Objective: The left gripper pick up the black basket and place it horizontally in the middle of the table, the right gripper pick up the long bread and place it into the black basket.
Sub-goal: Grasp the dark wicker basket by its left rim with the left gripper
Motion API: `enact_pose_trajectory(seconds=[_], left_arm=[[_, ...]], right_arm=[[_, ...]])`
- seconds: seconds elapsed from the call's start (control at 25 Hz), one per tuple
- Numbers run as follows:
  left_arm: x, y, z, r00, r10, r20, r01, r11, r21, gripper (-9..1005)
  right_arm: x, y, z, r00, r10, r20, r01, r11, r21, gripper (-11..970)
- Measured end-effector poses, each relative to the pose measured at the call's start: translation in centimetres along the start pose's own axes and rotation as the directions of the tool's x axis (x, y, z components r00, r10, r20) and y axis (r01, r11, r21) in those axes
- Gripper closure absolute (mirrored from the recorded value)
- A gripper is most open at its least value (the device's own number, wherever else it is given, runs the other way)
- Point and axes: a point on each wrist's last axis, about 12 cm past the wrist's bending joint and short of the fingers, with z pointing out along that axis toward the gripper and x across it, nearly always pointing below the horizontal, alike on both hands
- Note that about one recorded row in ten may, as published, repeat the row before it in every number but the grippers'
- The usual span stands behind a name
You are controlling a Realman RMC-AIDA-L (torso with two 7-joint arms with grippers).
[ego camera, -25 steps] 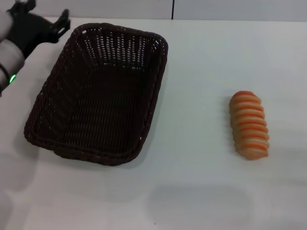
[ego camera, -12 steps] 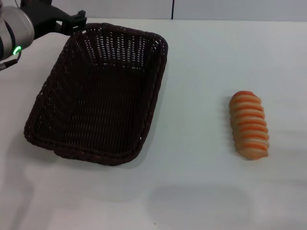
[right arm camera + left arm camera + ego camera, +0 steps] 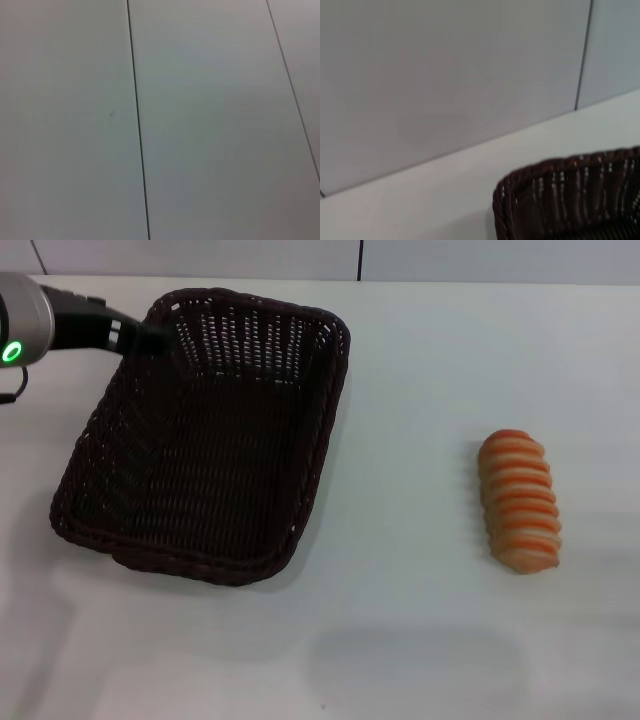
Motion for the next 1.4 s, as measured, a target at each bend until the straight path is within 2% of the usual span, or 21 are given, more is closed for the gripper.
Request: enact_pose_trajectory(seconds=[0.16, 0.32, 0.64, 1.12, 1.4], left_arm=[[1.5, -0.1, 0.6, 0.996, -0.008, -0.09, 0.01, 1.0, 0.023, 205], [2.3, 0.0, 1.5, 0.991, -0.015, -0.129, 0.018, 1.0, 0.024, 204], [3.1, 0.1, 3.2, 0.983, -0.017, -0.18, 0.022, 0.999, 0.025, 226], [3.2, 0.4, 3.9, 0.965, 0.035, -0.258, -0.025, 0.999, 0.043, 321], [3.1, 0.4, 4.1, 0.963, 0.053, -0.265, -0.045, 0.998, 0.036, 568]], right_arm=[[0.0, 0.0, 0.0, 1.0, 0.0, 0.0, 0.0, 1.0, 0.0, 111], [0.0, 0.0, 0.0, 1.0, 0.001, 0.0, -0.001, 1.0, 0.0, 112], [0.0, 0.2, 0.1, 1.0, 0.006, -0.002, -0.006, 1.0, -0.007, 112], [0.1, 0.4, 0.3, 1.0, 0.01, -0.004, -0.01, 1.0, -0.02, 111], [0.1, 0.4, 0.4, 1.0, 0.009, -0.003, -0.009, 1.0, -0.022, 113]])
